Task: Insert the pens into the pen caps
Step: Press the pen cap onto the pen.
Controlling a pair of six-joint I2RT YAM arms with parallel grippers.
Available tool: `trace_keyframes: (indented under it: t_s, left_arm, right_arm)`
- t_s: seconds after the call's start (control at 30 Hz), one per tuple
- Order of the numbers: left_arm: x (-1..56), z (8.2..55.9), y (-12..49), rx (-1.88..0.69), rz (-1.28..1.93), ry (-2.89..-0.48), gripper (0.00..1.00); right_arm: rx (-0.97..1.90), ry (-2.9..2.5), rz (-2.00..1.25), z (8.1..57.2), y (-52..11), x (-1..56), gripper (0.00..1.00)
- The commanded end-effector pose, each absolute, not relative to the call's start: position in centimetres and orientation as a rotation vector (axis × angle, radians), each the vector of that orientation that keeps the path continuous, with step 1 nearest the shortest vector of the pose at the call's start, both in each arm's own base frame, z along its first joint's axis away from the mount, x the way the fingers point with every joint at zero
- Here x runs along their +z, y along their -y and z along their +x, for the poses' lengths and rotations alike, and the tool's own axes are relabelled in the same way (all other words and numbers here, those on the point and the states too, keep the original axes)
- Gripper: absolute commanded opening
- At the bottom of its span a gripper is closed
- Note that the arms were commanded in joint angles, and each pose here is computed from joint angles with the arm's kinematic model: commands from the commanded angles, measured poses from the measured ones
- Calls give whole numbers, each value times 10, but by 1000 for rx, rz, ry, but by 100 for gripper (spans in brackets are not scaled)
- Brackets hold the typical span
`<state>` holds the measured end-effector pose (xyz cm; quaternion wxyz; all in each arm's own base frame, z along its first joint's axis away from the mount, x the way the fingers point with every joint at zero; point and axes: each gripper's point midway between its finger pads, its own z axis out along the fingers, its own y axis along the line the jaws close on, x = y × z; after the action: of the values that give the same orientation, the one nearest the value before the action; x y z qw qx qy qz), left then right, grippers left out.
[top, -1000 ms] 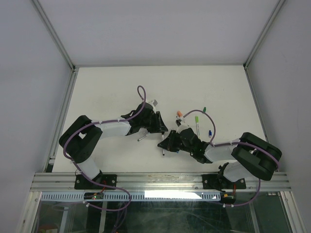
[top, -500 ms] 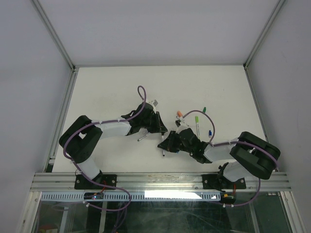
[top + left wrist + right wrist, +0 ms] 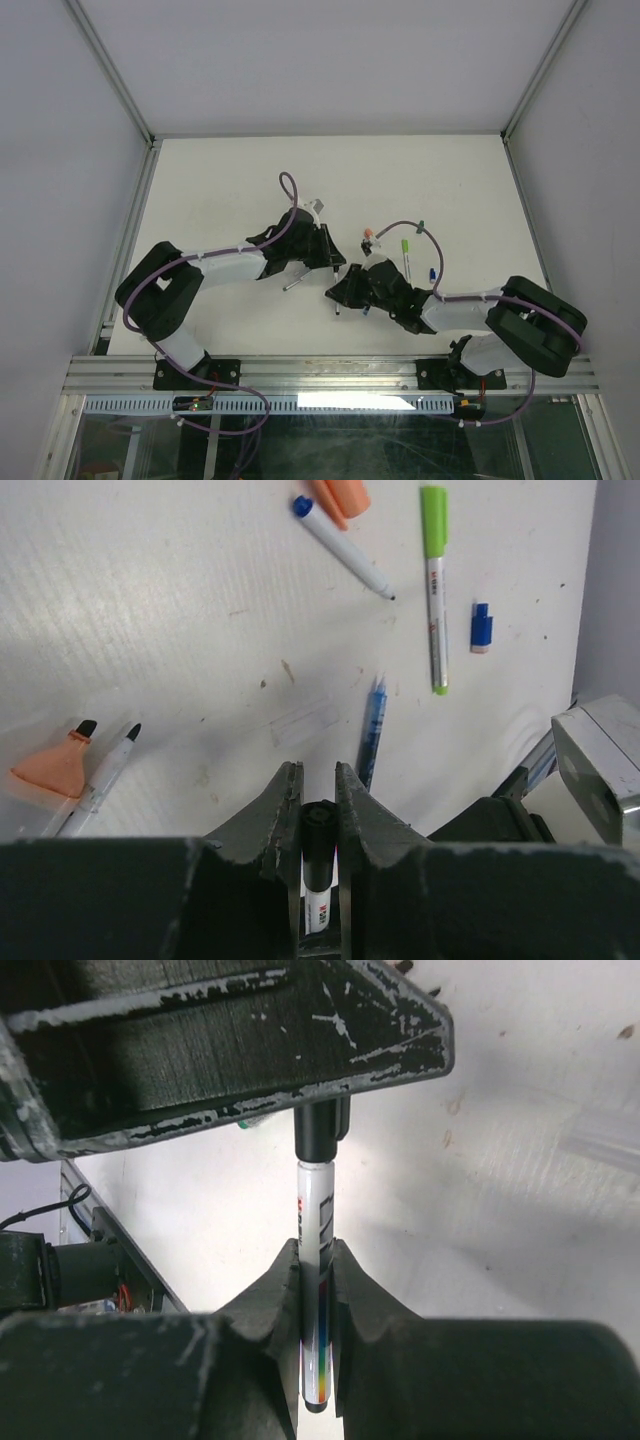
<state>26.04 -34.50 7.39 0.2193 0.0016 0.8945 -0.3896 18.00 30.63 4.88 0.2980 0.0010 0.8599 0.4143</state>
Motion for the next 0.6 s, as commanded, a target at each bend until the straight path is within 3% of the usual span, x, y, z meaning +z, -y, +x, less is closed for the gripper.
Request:
trace_keyframes:
  t_s: [0.0, 0.57]
  left_arm:
    - [103, 251, 359, -1149, 52, -2401, 0]
    - [110, 218, 390, -1222, 146, -2406, 0]
  right_arm:
    - [975, -2070, 73, 231, -296, 94, 0]
    - [898, -1746, 36, 347, -256, 233, 0]
